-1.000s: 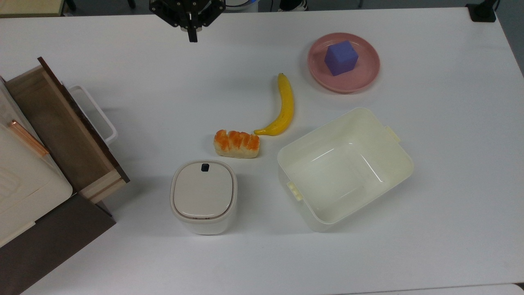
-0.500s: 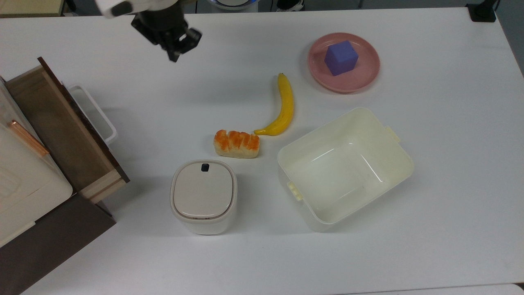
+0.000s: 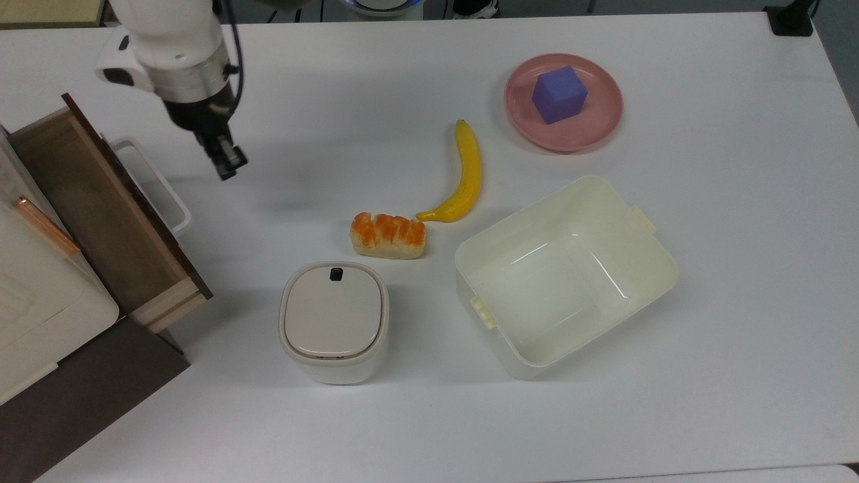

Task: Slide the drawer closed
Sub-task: 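Move the gripper toward the open wooden drawer's front panel, then push the drawer front with the gripper into the wooden cabinet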

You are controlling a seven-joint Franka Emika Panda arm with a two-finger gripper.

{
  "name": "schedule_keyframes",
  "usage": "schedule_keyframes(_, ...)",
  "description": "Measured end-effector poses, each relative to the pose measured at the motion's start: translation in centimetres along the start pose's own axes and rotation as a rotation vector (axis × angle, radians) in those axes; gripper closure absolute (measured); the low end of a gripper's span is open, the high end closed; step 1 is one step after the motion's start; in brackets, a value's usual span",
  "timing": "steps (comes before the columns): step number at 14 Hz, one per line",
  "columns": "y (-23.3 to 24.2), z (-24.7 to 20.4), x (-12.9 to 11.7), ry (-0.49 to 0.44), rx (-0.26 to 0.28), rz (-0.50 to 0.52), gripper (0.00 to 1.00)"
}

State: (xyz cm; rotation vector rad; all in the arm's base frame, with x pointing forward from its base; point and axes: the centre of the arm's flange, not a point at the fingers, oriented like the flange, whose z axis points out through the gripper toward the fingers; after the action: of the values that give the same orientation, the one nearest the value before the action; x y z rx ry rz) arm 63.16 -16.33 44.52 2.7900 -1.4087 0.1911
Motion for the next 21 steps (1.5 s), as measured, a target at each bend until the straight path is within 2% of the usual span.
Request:
schedule_keyframes(3,0.5,1.5,1.4,0.033,0.02,0.094,0.99)
schedule_keyframes(6,0.9,3.6,2.5,0.08,-0.012,0.138,0.99)
schedule_keyframes(8,1.5,4.7,3.4,0.103,-0.008,0.148,0.99)
schedule_keyframes(11,2.7,4.9,4.8,0.159,-0.018,0.137,0.99)
schedule_keyframes(15,3.5,4.5,5.9,0.187,-0.019,0.084,0.99)
schedule_keyframes(19,3.5,5.4,6.9,0.233,-0.045,0.01,0.99)
schedule_keyframes(21,3.4,6.0,7.7,0.261,-0.033,-0.022,0.99)
